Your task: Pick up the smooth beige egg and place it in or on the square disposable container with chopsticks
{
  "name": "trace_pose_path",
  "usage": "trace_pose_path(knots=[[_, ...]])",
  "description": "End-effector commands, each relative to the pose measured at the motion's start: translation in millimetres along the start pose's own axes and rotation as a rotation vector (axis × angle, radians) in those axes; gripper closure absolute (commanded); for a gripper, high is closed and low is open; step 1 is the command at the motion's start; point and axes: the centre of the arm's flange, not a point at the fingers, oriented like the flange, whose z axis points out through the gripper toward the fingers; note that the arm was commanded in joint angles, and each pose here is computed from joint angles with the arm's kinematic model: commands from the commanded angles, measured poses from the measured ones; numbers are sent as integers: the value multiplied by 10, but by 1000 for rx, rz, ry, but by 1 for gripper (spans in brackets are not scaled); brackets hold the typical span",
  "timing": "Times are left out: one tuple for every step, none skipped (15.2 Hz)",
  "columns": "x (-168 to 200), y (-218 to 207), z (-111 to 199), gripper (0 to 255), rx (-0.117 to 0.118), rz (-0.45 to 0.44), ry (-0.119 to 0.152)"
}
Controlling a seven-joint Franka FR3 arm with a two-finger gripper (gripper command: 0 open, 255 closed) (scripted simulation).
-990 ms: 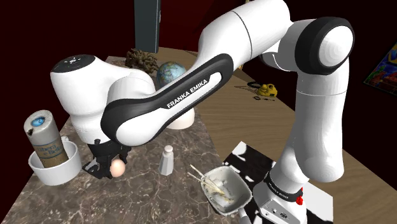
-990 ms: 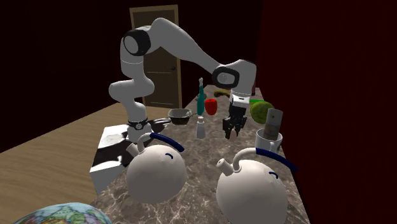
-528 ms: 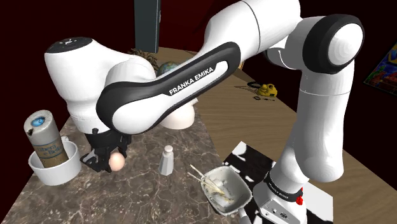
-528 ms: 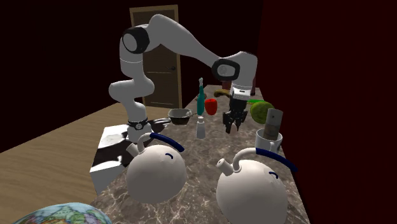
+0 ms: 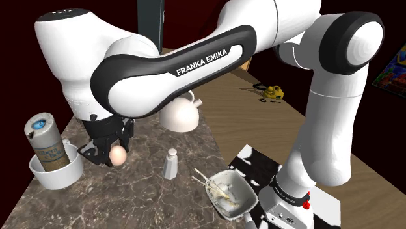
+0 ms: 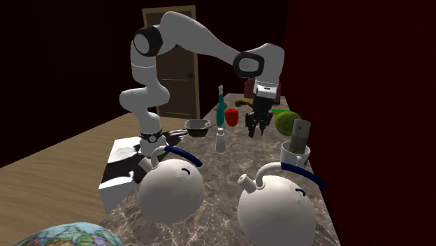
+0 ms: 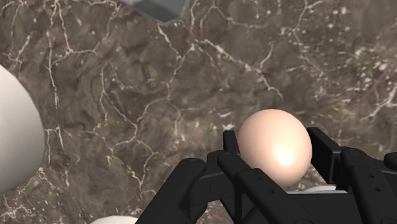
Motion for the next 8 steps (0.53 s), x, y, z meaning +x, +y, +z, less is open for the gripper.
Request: trace_pose_path(knots=[[4, 17, -106, 255, 0, 0, 0], [2, 24, -158, 255, 0, 0, 0], [1, 31, -211, 255, 0, 0, 0], [0, 38, -263, 255, 0, 0, 0], [-2, 45, -315, 255, 0, 0, 0], [-3, 52, -368, 255, 0, 0, 0], [-5, 58, -420, 255, 0, 0, 0], [-6, 65, -472, 255, 0, 0, 0]])
